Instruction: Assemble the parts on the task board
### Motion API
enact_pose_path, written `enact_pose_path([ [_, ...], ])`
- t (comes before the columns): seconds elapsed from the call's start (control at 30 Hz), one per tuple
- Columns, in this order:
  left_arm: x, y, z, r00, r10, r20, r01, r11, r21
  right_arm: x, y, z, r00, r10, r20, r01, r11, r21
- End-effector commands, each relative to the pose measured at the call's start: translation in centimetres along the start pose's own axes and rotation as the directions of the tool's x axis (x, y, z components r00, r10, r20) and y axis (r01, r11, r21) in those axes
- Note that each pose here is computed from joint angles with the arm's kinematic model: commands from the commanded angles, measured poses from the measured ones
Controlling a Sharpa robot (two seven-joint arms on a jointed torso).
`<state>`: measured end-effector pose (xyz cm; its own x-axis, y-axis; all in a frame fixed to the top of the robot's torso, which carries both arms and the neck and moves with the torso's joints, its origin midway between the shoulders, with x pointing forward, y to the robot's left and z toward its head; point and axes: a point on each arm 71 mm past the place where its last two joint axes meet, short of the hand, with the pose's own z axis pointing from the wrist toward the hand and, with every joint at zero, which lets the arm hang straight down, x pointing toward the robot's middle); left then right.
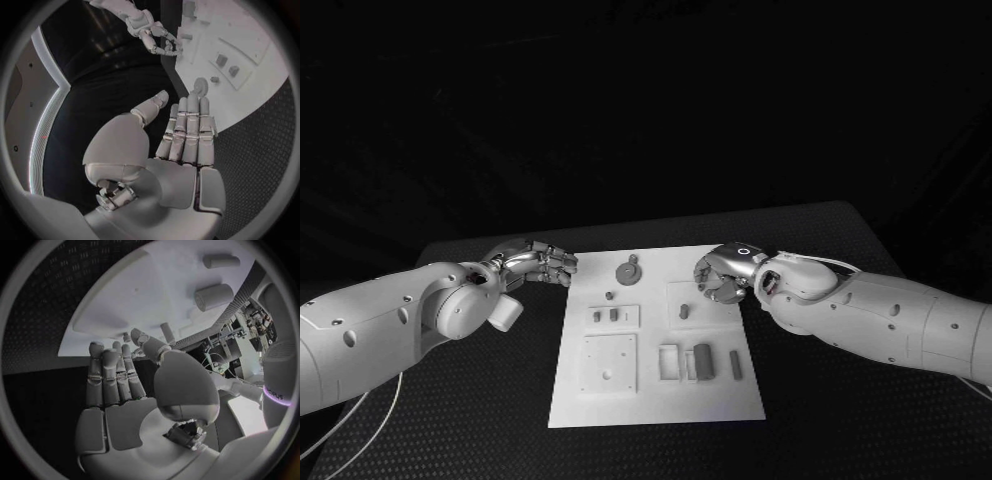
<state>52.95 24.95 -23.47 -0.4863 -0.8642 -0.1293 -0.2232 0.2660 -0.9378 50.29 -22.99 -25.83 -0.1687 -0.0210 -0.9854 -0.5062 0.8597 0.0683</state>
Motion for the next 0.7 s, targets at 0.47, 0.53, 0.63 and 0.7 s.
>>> enact_pose_path([
  [0.47,0.07,-0.15,0.08,1.0,0.0,-0.003,0.0,1.0,0.01,1.0,0.1,0.3,0.999,-0.05,-0.009,0.05,0.999,0.018],
  [0.53,0.06,-0.14,0.07,1.0,0.001,-0.003,-0.001,1.0,0.008,1.1,0.2,0.4,0.999,-0.051,-0.012,0.051,0.999,0.017],
  [0.63,0.03,-0.13,0.06,1.0,0.001,-0.002,-0.001,1.0,0.007,1.2,0.4,0.5,0.998,-0.053,-0.015,0.053,0.999,0.012],
  [0.7,0.04,-0.13,0.07,1.0,0.001,-0.002,-0.001,1.0,0.007,1.3,0.5,0.5,0.998,-0.058,-0.021,0.058,0.998,0.01],
])
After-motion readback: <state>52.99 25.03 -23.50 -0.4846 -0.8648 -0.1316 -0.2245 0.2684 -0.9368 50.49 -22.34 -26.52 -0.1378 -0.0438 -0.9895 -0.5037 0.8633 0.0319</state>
